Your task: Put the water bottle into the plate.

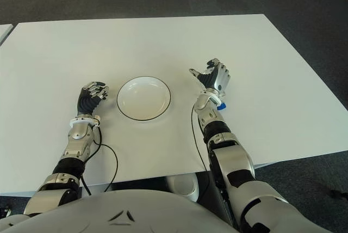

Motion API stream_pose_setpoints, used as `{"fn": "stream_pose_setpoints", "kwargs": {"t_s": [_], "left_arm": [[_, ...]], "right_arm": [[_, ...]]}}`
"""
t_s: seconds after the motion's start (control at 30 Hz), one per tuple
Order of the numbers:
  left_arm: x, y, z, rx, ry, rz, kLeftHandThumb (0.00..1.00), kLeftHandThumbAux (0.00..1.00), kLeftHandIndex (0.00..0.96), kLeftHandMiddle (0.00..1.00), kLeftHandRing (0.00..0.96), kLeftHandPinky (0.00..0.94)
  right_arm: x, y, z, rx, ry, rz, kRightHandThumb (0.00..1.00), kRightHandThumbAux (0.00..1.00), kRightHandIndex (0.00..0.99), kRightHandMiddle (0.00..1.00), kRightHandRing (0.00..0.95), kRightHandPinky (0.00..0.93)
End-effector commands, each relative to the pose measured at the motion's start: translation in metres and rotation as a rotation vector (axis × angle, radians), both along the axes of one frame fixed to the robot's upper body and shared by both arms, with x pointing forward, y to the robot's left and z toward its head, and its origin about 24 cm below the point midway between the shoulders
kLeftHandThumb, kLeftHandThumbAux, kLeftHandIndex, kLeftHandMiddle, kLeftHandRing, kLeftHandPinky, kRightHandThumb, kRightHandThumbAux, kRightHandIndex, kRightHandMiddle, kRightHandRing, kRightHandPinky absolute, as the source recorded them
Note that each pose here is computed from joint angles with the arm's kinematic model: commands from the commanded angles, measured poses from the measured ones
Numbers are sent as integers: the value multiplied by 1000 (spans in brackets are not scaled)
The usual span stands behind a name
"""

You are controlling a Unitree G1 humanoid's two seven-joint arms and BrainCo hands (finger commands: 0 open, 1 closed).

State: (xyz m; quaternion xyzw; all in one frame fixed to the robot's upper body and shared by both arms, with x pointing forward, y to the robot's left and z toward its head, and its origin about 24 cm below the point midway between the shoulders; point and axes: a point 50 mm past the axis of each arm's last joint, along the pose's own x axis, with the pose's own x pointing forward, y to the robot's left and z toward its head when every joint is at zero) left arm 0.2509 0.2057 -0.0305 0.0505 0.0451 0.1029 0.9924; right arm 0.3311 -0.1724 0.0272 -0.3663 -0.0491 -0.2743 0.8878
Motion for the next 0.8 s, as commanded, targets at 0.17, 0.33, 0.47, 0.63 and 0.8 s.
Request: {"fn": "stream_pose_setpoints", "kwargs": {"t_s": [0.17, 0.33, 0.47, 0.63, 0.8], "left_arm": [[-8, 2, -10, -1, 61, -2, 707, 712, 434, 590, 582, 562], [-9, 2, -9, -1, 62, 1, 707, 712, 434, 591, 584, 564], [-8, 2, -9, 0, 65, 1, 706, 712, 433, 590, 582, 560], [-9, 2, -9, -3, 65, 4, 705, 713, 433, 582, 572, 549], [-9, 2, -9, -7, 65, 5, 704, 713, 433, 579, 567, 546]], "right_arm": [[0, 12, 6, 60, -84, 27, 701, 725, 439, 879, 875, 875], [3, 15, 11, 74, -124, 44, 702, 724, 439, 885, 881, 880], [8, 21, 20, 77, -173, 82, 703, 724, 439, 889, 886, 881], [14, 29, 30, 80, -214, 129, 703, 726, 438, 894, 892, 880], [19, 37, 39, 82, -241, 169, 703, 727, 438, 896, 893, 879]]}}
